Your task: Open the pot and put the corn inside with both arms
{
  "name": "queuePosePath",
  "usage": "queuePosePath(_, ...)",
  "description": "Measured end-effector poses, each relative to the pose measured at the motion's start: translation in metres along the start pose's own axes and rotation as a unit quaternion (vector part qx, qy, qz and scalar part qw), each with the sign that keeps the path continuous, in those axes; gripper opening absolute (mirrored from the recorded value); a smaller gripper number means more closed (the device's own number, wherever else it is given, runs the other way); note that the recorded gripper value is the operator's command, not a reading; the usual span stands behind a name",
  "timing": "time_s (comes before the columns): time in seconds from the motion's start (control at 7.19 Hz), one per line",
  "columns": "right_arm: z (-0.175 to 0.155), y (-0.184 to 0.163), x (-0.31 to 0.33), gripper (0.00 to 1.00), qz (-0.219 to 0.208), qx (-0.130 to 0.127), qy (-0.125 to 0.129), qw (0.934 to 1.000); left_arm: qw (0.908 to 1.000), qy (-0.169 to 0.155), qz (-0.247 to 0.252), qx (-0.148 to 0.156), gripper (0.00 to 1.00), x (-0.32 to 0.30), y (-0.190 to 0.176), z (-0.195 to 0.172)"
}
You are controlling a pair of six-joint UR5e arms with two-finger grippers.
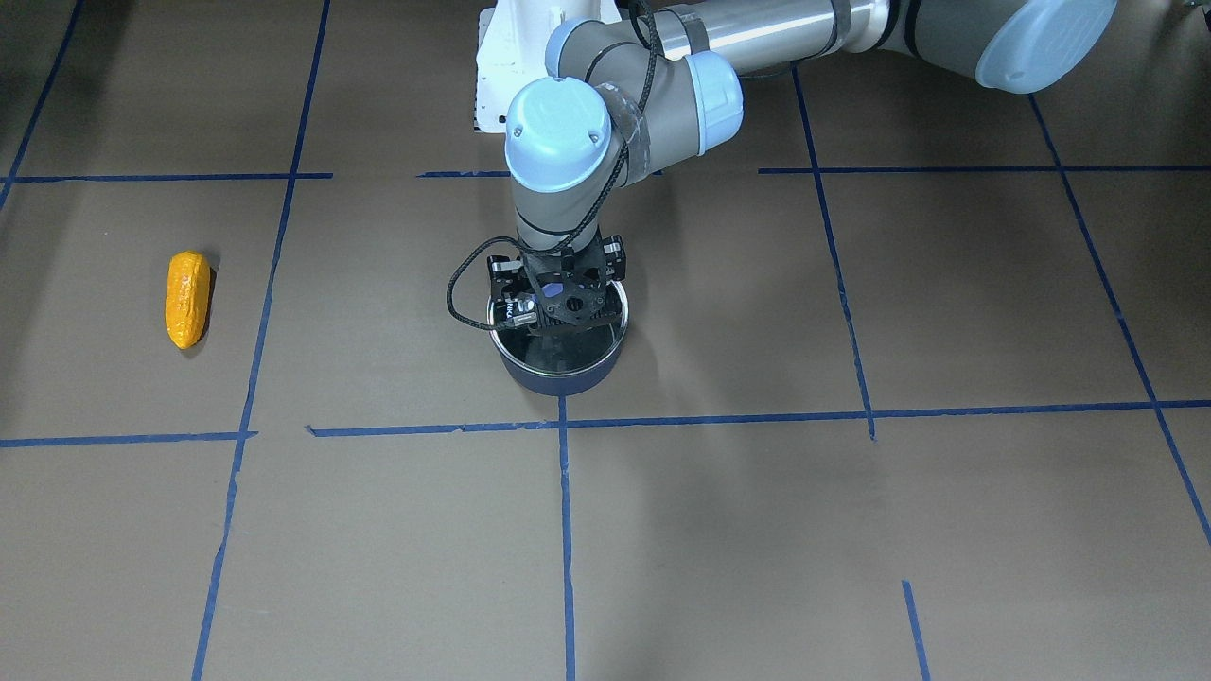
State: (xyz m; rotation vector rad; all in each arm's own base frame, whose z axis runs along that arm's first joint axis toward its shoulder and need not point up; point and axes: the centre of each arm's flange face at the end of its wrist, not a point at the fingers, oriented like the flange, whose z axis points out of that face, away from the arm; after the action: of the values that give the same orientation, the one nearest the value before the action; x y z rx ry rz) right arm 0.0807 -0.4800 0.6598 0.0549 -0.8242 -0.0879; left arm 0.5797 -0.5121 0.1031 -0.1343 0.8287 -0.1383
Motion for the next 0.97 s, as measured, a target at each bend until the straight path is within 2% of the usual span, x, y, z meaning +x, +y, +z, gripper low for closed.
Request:
queuePosePath(0.42,-0.002,-0.001,-0.002,1.0,-0.002,0.002,0.0,1.0,1.0,0.004,-0.002,0.004,0.32,-0.001,-0.003,-0.009)
queuePosePath(0.97,-0.003,-0.001,-0.004,1.0,-0.003,0.004,0.0,1.0,0.9996,0.017,-0.011,0.021,0.3,-0.015,-0.02,-0.043)
